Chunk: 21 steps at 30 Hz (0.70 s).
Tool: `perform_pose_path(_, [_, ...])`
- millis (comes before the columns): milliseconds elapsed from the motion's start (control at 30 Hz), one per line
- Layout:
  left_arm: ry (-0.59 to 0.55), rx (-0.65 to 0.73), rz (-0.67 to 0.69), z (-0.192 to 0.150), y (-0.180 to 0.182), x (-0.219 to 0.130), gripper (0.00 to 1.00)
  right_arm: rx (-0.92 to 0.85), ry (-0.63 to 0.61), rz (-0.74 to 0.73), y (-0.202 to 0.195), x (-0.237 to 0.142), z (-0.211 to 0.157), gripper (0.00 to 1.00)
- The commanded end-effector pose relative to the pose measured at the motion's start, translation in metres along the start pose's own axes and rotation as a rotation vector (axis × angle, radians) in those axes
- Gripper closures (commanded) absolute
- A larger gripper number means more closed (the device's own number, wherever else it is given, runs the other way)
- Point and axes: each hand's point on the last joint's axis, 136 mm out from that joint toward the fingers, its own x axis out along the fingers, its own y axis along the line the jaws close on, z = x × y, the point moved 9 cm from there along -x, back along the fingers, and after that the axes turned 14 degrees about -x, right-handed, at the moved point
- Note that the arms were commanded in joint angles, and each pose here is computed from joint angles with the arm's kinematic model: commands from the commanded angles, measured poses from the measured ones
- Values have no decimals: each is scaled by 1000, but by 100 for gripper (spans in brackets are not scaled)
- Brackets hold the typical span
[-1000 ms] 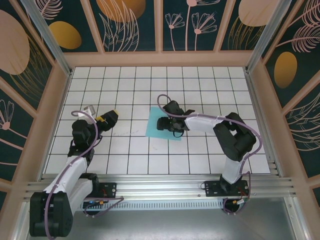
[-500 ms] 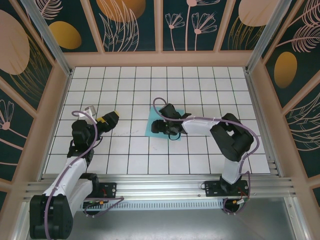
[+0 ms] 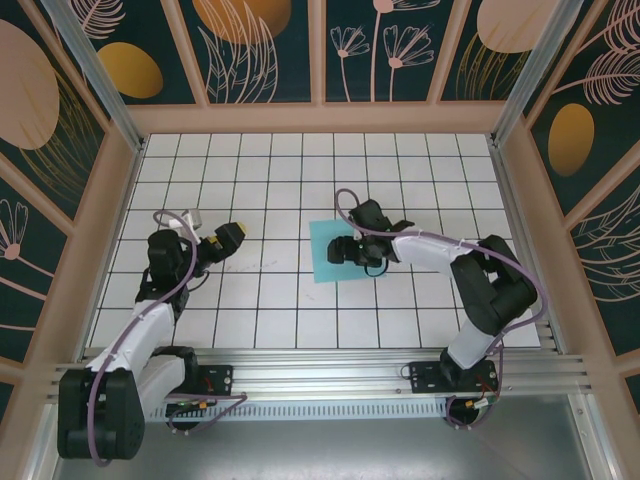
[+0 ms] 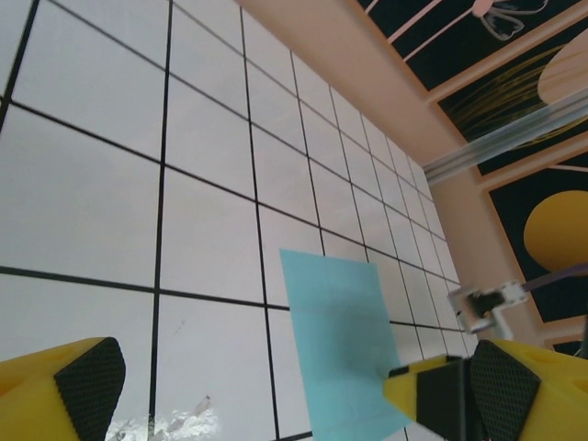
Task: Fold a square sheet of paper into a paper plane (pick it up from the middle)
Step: Fold the square sheet of paper in half at the center of the table.
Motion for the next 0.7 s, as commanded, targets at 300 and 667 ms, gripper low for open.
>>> perform_pose_path(300, [175,92,14,-8,-21,40,1,47,-26,-341,18,5,43,6])
perform_pose_path(667, [203,110,47,-26,-23,60,1,67,129,-264,1,27,49,5])
